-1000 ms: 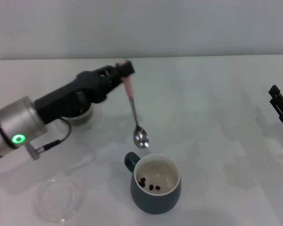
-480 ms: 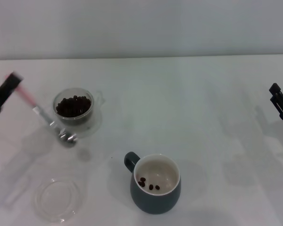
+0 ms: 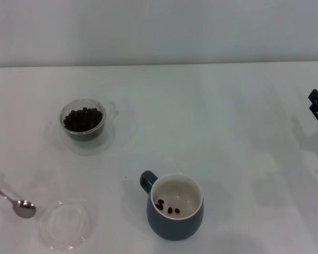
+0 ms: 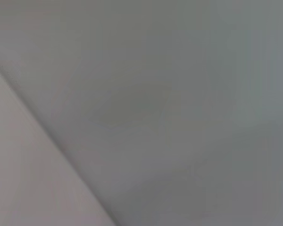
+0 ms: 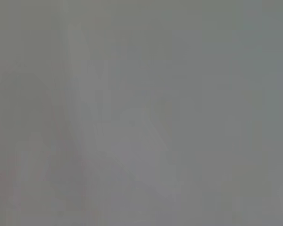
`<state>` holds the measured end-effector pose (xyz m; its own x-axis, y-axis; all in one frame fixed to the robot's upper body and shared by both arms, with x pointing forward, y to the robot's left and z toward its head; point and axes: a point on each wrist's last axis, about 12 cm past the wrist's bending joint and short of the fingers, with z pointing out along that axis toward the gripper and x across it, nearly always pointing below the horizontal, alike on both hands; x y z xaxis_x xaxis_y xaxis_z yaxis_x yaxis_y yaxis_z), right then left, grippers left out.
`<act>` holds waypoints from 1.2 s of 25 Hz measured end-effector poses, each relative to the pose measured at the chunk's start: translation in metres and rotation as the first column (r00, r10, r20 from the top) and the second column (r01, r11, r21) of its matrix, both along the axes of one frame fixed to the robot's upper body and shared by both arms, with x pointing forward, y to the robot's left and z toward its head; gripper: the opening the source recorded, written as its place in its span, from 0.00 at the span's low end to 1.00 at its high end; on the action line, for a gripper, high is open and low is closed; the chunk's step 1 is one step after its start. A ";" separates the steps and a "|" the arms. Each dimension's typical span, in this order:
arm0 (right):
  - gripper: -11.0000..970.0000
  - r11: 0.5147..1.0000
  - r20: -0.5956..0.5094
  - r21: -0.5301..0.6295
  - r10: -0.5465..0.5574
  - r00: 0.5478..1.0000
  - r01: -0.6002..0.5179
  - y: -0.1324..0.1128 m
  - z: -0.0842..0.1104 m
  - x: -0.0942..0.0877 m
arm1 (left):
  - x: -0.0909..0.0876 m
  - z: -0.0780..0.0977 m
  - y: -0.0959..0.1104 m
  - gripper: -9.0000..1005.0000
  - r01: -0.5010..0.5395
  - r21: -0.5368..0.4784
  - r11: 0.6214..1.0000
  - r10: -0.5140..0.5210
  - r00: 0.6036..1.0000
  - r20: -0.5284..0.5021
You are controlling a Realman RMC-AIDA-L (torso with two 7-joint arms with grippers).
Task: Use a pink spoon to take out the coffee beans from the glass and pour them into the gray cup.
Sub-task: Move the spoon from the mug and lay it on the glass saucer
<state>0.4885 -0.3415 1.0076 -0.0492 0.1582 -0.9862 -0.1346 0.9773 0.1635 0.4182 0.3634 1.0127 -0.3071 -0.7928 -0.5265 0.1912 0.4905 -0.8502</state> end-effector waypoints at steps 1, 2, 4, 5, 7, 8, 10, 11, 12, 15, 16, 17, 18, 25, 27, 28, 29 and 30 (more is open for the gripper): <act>0.65 1.000 -0.001 -0.003 0.000 1.000 0.000 0.000 0.000 0.000 | 0.002 -0.002 -0.002 0.14 -0.001 0.001 1.000 0.001 1.000 -0.010; 0.65 1.000 -0.001 -0.003 0.000 1.000 0.000 0.000 0.000 0.000 | 0.003 -0.003 -0.003 0.14 0.000 0.003 1.000 0.000 1.000 -0.019; 0.65 1.000 -0.001 -0.006 0.004 1.000 -0.004 0.001 0.001 0.003 | 0.008 -0.004 -0.008 0.14 0.013 0.010 1.000 -0.013 1.000 -0.026; 0.65 1.000 0.000 -0.006 0.007 1.000 -0.007 0.002 0.001 0.004 | 0.011 -0.005 -0.011 0.15 0.022 0.018 1.000 -0.022 0.999 -0.029; 0.65 1.000 0.002 -0.006 0.013 1.000 -0.013 0.003 0.002 0.006 | 0.018 -0.006 -0.016 0.15 0.042 0.038 0.998 -0.041 0.998 -0.038; 0.65 1.000 0.002 -0.005 0.013 1.000 -0.013 0.003 0.002 0.006 | 0.021 -0.007 -0.018 0.15 0.050 0.048 0.998 -0.047 0.998 -0.047; 0.65 1.000 0.000 -0.003 0.010 1.000 -0.010 0.002 0.001 0.005 | 0.030 -0.010 -0.026 0.15 0.080 0.068 0.994 -0.075 0.994 -0.077; 0.65 1.000 -0.001 -0.002 0.008 1.000 -0.008 0.002 0.001 0.004 | 0.034 -0.012 -0.030 0.15 0.095 0.078 0.992 -0.088 0.992 -0.094; 0.65 1.000 -0.002 -0.001 0.006 1.000 -0.006 0.001 0.001 0.004 | 0.036 -0.013 -0.032 0.16 0.104 0.083 0.991 -0.095 0.990 -0.102; 0.65 1.000 -0.002 0.000 0.004 1.000 -0.004 0.001 0.001 0.003 | 0.042 -0.015 -0.041 0.16 0.126 0.095 0.987 -0.115 0.986 -0.118; 0.65 1.000 -0.002 0.001 0.004 1.000 -0.004 0.001 0.001 0.003 | 0.044 -0.015 -0.044 0.16 0.137 0.101 0.985 -0.125 0.985 -0.119; 0.65 1.000 -0.002 0.001 0.004 1.000 -0.004 0.001 0.001 0.003 | 0.047 -0.015 -0.048 0.16 0.157 0.110 0.982 -0.144 0.983 -0.117; 0.65 1.000 -0.002 0.001 0.004 1.000 -0.004 0.001 0.001 0.003 | 0.049 -0.015 -0.051 0.16 0.175 0.116 0.978 -0.161 0.980 -0.116; 0.65 1.000 0.000 -0.004 0.002 1.000 -0.002 -0.001 0.002 0.004 | 0.052 -0.016 -0.064 0.17 0.251 0.147 0.957 -0.234 0.964 -0.123; 0.65 1.000 0.002 -0.008 0.001 1.000 -0.001 -0.002 0.002 0.004 | 0.051 -0.016 -0.066 0.18 0.265 0.153 0.952 -0.248 0.961 -0.126; 0.65 1.000 0.003 -0.009 0.001 1.000 -0.001 -0.002 0.002 0.004 | 0.050 -0.017 -0.067 0.18 0.268 0.152 0.951 -0.250 0.960 -0.128; 0.65 1.000 0.003 -0.010 0.001 1.000 -0.001 -0.002 0.002 0.005 | 0.050 -0.017 -0.067 0.18 0.269 0.151 0.951 -0.251 0.959 -0.130; 0.65 1.000 0.004 -0.011 0.002 1.000 -0.002 -0.002 0.003 0.005 | 0.049 -0.018 -0.067 0.18 0.269 0.151 0.951 -0.250 0.959 -0.132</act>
<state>0.4936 -0.3435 1.0103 -0.0453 0.1474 -0.9880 -0.1369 0.9788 0.1523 0.4670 0.2963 0.9948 -0.5536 -0.5828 -0.5948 0.2408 0.5718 -0.7843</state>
